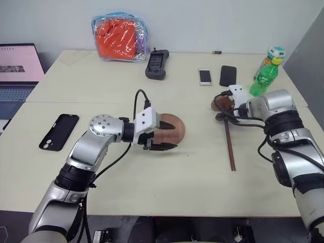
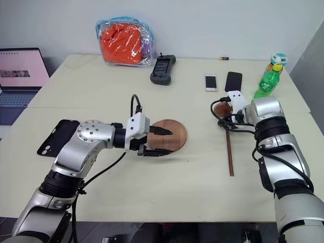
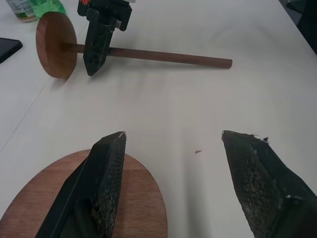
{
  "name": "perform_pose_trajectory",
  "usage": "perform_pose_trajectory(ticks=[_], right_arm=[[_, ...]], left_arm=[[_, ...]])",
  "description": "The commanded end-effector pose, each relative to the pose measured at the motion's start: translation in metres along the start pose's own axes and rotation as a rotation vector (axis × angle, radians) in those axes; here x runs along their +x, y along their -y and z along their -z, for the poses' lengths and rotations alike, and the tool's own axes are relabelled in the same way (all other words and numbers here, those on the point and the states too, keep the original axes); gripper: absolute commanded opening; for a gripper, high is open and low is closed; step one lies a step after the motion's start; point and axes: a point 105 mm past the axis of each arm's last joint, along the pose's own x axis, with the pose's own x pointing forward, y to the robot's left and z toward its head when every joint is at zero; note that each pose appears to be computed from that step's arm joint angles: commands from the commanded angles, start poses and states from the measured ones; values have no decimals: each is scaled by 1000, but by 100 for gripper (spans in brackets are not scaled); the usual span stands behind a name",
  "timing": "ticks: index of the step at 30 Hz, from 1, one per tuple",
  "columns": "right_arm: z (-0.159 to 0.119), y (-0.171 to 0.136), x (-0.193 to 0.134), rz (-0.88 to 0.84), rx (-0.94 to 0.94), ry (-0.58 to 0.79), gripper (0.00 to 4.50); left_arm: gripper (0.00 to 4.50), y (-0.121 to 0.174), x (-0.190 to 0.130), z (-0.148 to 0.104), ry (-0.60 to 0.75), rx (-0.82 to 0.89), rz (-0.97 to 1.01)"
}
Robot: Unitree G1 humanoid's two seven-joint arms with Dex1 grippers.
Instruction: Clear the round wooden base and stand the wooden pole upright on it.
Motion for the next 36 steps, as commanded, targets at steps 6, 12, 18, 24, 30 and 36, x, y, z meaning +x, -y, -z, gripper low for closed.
perform_pose_trajectory(ticks=[6, 12, 18, 24, 30, 36], right_arm=[[-14, -3, -11, -29, 96, 43, 40], [-27, -11, -23, -52, 164, 98, 25], [-74, -46, -60, -162, 122, 328, 25], [-110, -140, -159, -451, -230, 1019, 25], [-93, -182, -171, -523, -380, 1284, 25], [-79, -214, -154, -609, -377, 1447, 25]], left_arm=[[322, -10, -4, -11, 33, 41, -68], [322, -13, -12, -8, 21, 28, -91], [322, -23, -43, 7, -44, 6, -176], [322, -28, -108, 25, -99, -94, -351], [322, -16, -129, 40, -162, -92, -345], [322, -5, -120, 37, -133, -118, -309]])
